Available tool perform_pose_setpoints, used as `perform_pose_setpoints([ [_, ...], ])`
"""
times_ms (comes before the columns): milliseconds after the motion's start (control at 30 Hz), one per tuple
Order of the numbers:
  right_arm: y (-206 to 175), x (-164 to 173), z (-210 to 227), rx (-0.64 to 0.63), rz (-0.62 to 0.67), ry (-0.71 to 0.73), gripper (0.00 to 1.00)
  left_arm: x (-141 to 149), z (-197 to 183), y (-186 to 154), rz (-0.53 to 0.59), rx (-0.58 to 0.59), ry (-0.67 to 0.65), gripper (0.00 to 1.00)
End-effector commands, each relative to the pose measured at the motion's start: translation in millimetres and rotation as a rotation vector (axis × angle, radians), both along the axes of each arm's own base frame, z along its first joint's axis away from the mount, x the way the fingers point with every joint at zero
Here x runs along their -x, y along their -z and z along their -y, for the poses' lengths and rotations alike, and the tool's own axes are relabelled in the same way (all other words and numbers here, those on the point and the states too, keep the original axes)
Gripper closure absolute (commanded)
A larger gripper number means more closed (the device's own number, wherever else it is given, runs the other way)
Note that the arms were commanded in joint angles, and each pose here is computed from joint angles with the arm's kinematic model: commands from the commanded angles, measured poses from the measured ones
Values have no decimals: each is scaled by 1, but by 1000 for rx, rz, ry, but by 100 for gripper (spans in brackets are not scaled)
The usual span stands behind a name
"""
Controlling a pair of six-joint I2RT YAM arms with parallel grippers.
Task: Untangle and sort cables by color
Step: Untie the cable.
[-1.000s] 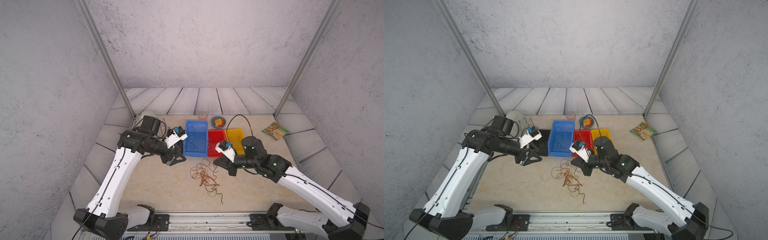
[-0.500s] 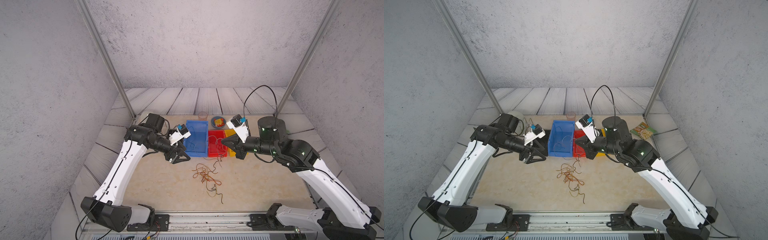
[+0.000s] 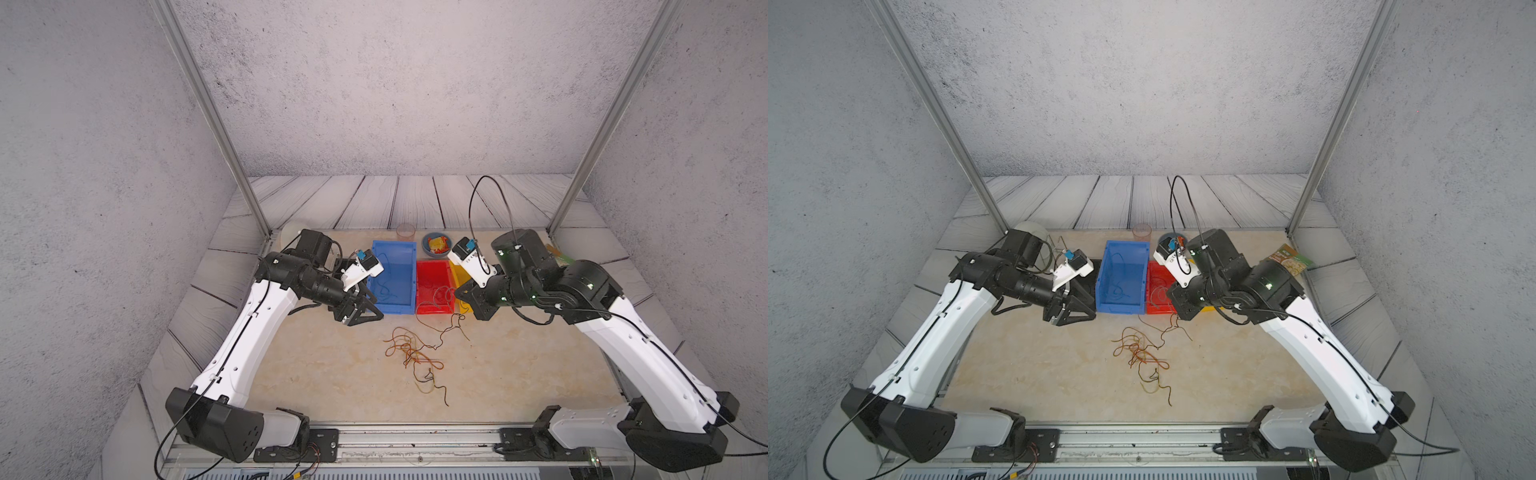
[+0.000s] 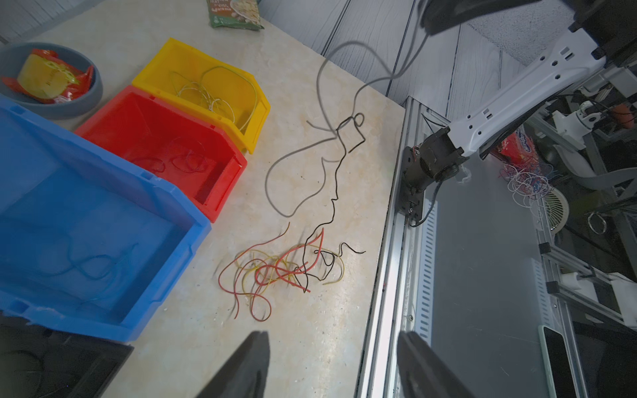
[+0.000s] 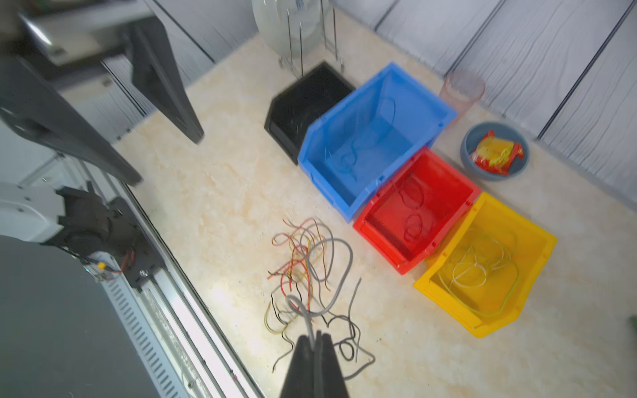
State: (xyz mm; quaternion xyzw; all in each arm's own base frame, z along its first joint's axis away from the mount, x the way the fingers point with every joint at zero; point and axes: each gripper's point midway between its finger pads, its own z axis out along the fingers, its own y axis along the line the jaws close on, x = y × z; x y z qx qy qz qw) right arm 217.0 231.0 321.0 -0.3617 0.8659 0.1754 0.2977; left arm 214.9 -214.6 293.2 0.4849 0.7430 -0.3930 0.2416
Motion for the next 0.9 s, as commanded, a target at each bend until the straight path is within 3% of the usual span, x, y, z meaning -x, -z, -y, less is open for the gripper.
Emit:
perform_pose_setpoints([
  [0,54,-17,22,161,-58,135,100,2,10,-1,26,65,69,37],
  [133,97,-31,44,239,-77,241,100,-8,13,37,74,-31,66,34],
  [267,139,-27,61,274,-245,307,100,2,29,81,147,-137,150,30],
  [367,156,-25,69,264,-364,353,100,6,50,98,215,-118,206,27],
  [533,157,-33,81,245,-383,422,100,1,87,121,282,-98,283,27],
  [667,132,-40,75,116,-314,436,100,0,114,121,297,-25,320,27],
  [867,43,-43,30,-353,-228,383,100,16,129,102,275,141,414,26],
])
